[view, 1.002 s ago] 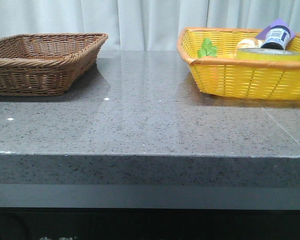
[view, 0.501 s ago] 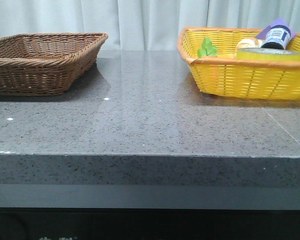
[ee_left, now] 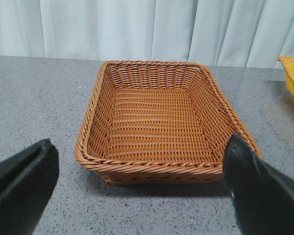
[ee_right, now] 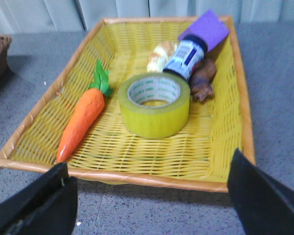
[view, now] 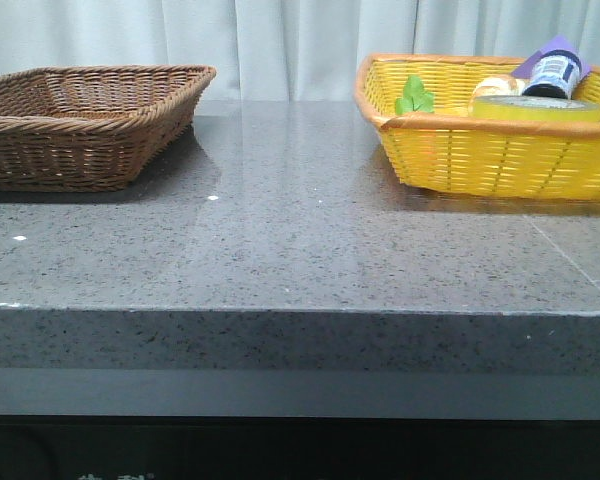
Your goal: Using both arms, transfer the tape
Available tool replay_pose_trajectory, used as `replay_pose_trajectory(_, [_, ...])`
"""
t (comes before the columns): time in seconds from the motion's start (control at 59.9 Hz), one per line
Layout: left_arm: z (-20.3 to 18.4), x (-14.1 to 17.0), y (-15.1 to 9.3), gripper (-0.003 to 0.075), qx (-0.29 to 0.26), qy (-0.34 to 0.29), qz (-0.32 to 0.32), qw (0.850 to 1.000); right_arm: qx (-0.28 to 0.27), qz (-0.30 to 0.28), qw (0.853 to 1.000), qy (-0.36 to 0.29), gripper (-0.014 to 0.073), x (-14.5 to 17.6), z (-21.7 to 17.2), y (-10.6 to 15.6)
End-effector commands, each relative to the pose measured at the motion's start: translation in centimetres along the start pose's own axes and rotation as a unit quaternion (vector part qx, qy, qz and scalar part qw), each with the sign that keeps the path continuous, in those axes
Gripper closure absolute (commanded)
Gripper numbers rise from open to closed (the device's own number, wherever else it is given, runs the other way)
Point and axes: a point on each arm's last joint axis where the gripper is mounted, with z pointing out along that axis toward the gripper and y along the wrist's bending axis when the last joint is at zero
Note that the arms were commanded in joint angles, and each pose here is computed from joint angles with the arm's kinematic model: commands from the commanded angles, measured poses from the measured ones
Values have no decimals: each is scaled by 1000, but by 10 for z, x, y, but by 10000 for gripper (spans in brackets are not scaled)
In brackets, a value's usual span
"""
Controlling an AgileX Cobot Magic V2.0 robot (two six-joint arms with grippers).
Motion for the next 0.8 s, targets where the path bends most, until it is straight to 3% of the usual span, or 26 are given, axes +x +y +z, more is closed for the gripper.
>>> replay_pose_trajectory(0.0, [-2,-18,0,92,-1,-55,-2,998,3,16,1000,-11,-44,-25,20,1])
replay_pose_trajectory(0.217, [-2,-18,0,141,-1,-54,-2,999,47,66,994,70,-15,-64,93,-19])
replay_pose_trajectory(0.417, [-2,-17,0,178,-1,-53,-2,999,55,73,988,123,-15,-90,161,-30])
replay_pose_trajectory(0.551, [-2,-17,0,178,-1,-53,-2,999,55,78,985,141,-15,-95,201,-35])
replay_pose_trajectory(0.785, [-2,-17,0,178,-1,-53,-2,999,61,86,978,183,-15,-77,248,-44])
